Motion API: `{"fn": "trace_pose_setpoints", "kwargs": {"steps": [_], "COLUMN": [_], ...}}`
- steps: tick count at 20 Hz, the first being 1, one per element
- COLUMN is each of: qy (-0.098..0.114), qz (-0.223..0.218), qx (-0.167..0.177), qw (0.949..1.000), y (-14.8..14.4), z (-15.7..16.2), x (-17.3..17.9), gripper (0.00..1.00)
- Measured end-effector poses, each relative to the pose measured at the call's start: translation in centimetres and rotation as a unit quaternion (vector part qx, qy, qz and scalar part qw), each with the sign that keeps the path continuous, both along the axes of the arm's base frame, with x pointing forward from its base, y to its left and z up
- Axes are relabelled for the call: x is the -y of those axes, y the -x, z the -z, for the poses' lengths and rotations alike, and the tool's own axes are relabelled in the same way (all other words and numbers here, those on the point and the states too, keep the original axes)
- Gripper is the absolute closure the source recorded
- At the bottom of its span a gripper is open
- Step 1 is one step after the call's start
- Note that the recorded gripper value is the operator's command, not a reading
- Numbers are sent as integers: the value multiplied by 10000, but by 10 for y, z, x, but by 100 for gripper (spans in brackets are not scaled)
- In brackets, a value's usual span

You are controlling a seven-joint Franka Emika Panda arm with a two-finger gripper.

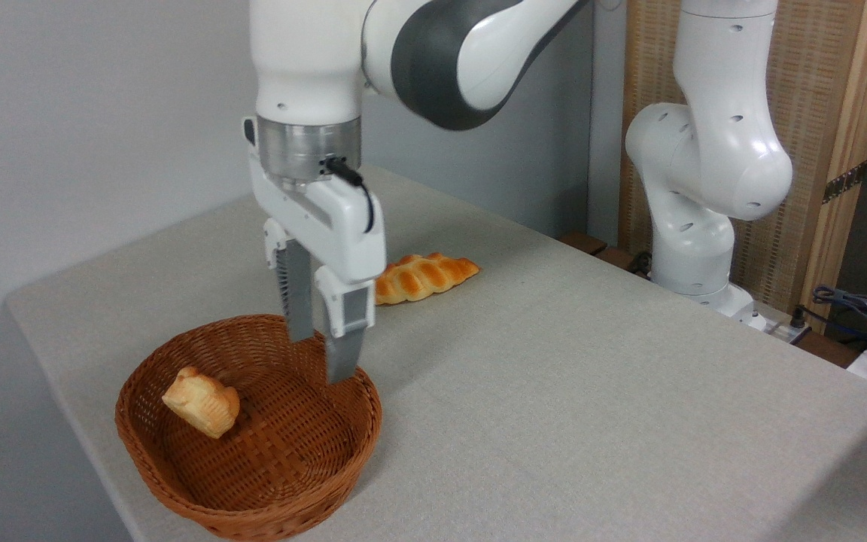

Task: Put bread into the basket
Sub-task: 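Open the gripper to drop the bun into the basket, raise gripper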

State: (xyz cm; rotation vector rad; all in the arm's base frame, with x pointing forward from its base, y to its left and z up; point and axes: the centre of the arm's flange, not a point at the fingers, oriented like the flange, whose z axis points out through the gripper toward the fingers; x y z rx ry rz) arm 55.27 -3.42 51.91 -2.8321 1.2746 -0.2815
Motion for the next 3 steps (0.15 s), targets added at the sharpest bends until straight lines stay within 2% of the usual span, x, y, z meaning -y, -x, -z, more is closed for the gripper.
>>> {"fn": "trace_pose_setpoints", "kwargs": {"steps": [3], "qy": [37], "qz": [-124], "qx": [-353], "qw": [9993], "y": [16], "z": [-9], "x": [-16], "gripper": [0]}}
